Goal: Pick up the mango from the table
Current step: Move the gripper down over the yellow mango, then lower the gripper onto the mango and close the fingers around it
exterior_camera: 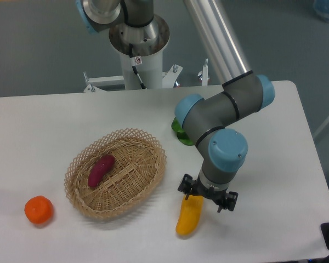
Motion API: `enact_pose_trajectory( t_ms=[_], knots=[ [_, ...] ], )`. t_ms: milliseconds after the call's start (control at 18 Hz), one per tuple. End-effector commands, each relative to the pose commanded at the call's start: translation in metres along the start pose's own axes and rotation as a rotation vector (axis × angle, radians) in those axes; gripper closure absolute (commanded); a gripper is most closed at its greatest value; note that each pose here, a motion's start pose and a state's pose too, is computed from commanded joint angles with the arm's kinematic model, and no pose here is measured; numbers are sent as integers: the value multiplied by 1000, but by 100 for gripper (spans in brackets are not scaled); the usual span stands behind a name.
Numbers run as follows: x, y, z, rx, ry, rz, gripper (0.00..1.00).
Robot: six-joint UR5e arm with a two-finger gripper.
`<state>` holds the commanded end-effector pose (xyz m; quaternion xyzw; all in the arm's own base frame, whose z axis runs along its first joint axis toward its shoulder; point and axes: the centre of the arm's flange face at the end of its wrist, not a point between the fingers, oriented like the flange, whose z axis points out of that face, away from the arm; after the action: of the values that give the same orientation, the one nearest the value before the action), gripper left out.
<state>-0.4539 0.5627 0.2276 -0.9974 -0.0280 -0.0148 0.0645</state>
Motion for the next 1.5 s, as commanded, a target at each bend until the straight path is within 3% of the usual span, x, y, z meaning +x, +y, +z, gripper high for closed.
enact_pose_trajectory(
  t_ms=[1056, 1111, 1333, 1500],
  knots=[
    [19, -9, 39, -45, 23, 20, 0],
    [19, -9, 39, -45, 23, 20, 5],
    [19, -9, 42, -51, 27, 19, 43],
    [19, -9, 38, -49, 22, 19, 49]
  ],
)
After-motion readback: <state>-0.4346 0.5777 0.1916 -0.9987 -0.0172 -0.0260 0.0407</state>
